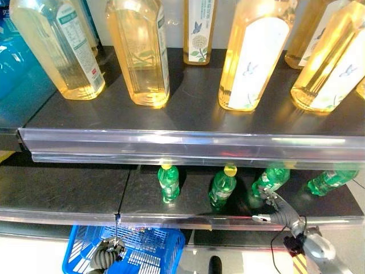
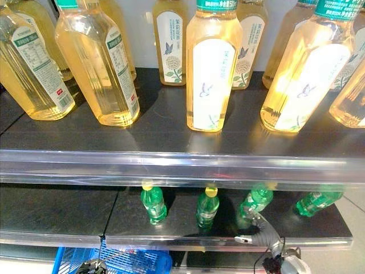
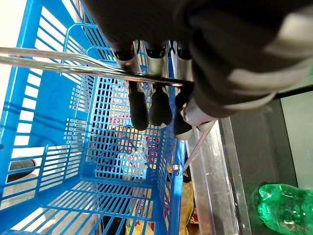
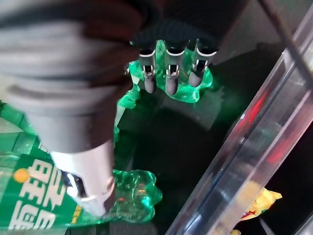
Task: Pick up the snacks into the basket
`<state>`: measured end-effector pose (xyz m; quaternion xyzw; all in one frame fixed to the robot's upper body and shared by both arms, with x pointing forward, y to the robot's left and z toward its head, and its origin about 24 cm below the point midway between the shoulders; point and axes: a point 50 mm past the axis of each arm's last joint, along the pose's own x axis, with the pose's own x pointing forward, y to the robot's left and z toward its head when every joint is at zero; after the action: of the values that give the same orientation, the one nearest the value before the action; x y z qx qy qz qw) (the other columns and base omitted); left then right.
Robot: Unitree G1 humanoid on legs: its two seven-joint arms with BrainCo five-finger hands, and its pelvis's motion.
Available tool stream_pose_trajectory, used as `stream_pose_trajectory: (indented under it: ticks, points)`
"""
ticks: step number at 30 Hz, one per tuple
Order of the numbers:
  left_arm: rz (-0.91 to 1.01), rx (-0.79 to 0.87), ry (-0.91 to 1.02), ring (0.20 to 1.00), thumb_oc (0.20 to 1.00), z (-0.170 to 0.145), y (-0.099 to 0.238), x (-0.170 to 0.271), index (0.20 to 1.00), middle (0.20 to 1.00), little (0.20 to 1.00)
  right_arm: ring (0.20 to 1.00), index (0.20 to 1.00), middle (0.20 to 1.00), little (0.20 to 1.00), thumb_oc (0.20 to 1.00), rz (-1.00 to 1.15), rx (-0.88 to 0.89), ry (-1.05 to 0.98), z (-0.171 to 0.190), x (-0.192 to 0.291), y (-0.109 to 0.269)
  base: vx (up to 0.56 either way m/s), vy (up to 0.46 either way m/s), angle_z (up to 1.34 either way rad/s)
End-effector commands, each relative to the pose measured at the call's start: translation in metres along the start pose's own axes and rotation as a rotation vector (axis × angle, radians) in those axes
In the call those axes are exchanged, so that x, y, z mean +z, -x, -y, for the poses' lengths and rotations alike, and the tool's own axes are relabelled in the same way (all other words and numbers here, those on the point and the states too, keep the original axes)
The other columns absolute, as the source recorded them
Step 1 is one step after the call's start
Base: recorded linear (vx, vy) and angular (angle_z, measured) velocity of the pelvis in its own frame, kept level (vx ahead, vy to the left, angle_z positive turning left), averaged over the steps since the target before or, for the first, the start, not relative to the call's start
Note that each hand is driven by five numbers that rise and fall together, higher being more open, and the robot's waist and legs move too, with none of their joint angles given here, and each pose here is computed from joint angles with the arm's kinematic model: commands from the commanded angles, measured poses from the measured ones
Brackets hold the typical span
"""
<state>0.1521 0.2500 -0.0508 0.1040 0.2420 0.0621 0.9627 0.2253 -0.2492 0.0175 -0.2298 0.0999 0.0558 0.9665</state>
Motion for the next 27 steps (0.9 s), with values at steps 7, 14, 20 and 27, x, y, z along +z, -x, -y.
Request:
stream_pose_trajectory:
  ticks: [7, 14, 20, 27]
  points:
    - [0.383, 0.067, -0.031, 0.200, 0.200, -0.032, -0.012, 0.083, 0.200, 0.200, 0.200, 1.000, 1.000, 1.000, 1.000, 1.000, 0.098, -0.017, -0.009, 0.001, 0.018, -0.005, -0.01, 0.000, 0.01]
    - [0.365, 0.040, -0.071, 0.200, 0.200, -0.030, -0.017, 0.082, 0.200, 0.200, 0.200, 1.000, 1.000, 1.000, 1.000, 1.000, 0.157, 0.003, -0.006, -0.002, 0.032, -0.014, -0.10, 0.013, 0.01]
    - [0.397, 0.037, -0.072, 0.200, 0.200, -0.029, -0.020, 0.092, 0.200, 0.200, 0.200, 1.000, 1.000, 1.000, 1.000, 1.000, 0.236, 0.008, 0.004, -0.002, 0.053, -0.026, -0.11, 0.013, -0.04]
    - [0.469, 0.054, -0.055, 0.200, 0.200, -0.028, -0.024, 0.112, 0.200, 0.200, 0.200, 1.000, 1.000, 1.000, 1.000, 1.000, 0.284, -0.070, 0.034, 0.002, 0.078, -0.057, -0.04, -0.010, -0.02]
